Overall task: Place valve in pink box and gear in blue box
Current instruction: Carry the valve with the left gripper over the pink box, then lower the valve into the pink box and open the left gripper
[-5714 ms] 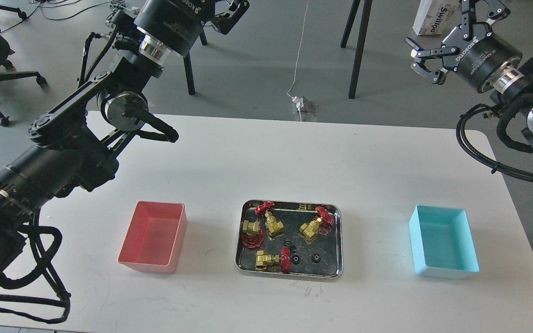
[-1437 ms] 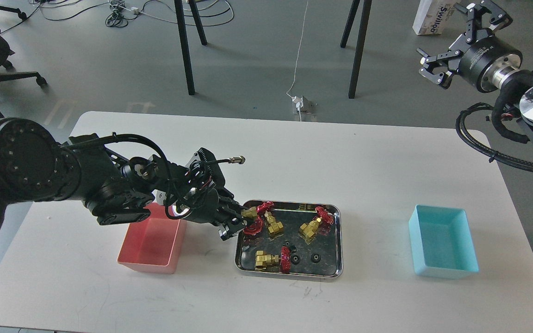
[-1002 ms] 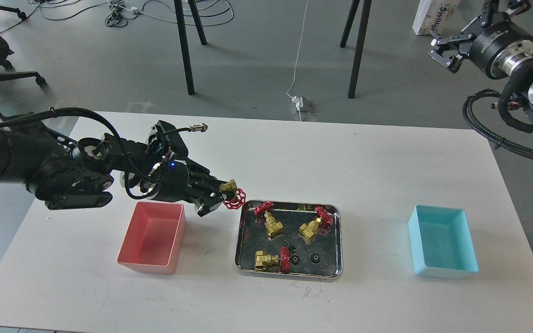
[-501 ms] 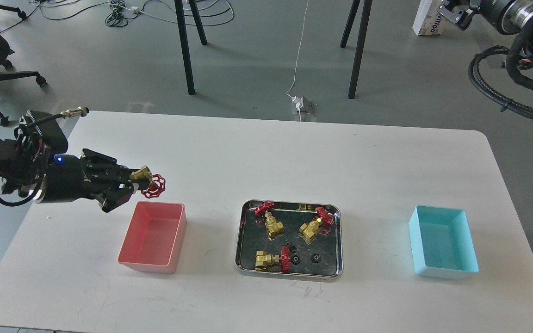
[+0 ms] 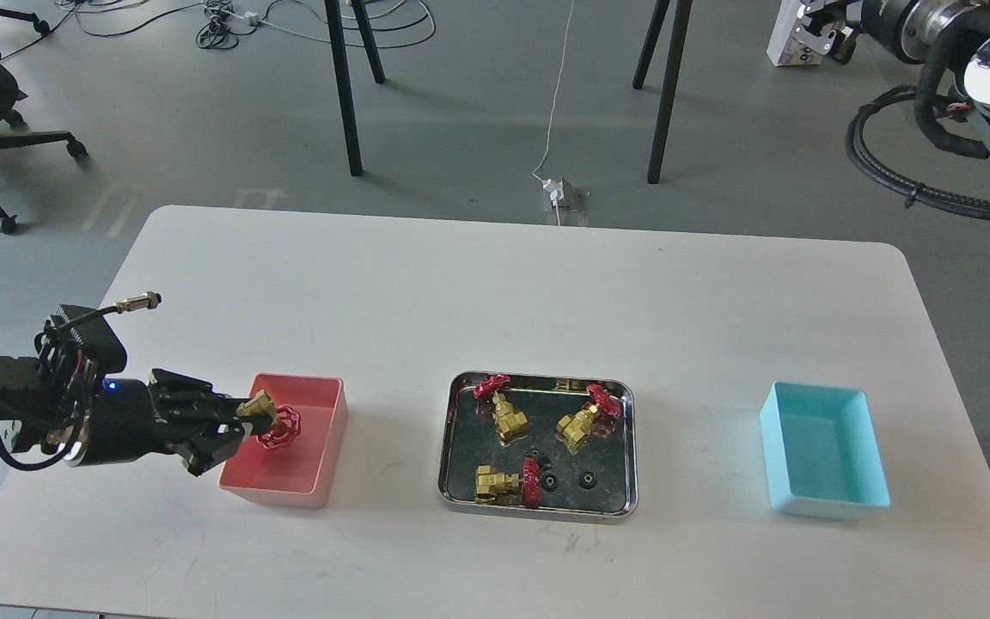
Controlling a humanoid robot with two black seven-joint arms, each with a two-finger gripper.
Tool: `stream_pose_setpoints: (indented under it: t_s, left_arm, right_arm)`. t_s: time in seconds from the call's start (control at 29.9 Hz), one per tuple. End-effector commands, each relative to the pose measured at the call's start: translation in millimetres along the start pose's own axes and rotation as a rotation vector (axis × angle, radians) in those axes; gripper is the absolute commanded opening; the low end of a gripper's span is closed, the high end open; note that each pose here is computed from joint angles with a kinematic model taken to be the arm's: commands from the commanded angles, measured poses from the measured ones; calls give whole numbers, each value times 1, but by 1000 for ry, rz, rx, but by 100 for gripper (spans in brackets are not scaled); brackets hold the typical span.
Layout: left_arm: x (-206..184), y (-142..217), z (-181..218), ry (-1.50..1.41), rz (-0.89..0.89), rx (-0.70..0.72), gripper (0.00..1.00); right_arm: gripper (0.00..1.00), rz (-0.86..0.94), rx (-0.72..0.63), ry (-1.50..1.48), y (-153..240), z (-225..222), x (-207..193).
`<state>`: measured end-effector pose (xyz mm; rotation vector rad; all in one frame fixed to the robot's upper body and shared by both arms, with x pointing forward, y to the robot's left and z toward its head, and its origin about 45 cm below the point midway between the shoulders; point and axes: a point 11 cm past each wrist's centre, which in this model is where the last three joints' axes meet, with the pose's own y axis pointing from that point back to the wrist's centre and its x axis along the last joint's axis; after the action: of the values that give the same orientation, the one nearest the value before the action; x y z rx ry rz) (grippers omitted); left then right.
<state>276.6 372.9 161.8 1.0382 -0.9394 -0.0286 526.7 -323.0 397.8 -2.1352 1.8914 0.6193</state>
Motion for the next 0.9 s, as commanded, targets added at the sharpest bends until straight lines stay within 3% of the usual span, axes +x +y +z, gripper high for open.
stream_pose_setpoints:
  t_s: [0.0,0.7,0.87]
  left_arm:
    - [-1,-11,2,-8,-7,-15,13]
    - [-4,-36,-14,-63,-48,14,14]
    - [-2,-38,-15,-70,-48,15,19]
  right_arm:
    - [99,3,1,-1,1,-1,3]
    - [99,5,-28,-16,4,18,13]
    - [99,10,-35,-17,5,22,16]
